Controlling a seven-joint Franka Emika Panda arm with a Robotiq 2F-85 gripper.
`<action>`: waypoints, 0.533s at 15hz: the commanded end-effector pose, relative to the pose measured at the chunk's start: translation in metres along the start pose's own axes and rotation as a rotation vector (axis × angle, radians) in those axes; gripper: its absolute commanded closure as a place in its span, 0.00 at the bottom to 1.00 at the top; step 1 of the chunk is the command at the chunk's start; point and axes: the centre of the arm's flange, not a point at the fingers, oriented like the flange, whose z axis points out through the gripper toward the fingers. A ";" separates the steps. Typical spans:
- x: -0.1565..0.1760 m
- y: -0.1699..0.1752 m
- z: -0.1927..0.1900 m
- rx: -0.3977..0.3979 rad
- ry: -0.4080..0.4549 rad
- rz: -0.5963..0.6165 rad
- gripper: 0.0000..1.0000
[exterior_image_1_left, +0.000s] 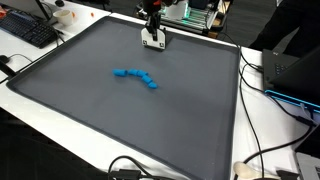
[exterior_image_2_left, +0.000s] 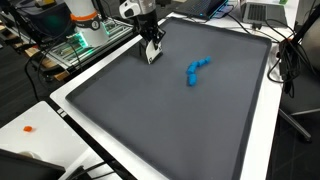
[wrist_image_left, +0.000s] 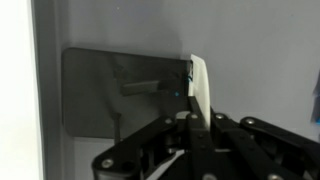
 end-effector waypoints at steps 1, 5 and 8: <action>0.000 0.010 0.012 -0.014 -0.005 0.024 0.99; 0.002 0.013 0.008 -0.016 0.000 0.024 0.64; 0.006 0.014 -0.001 -0.013 0.018 0.024 0.42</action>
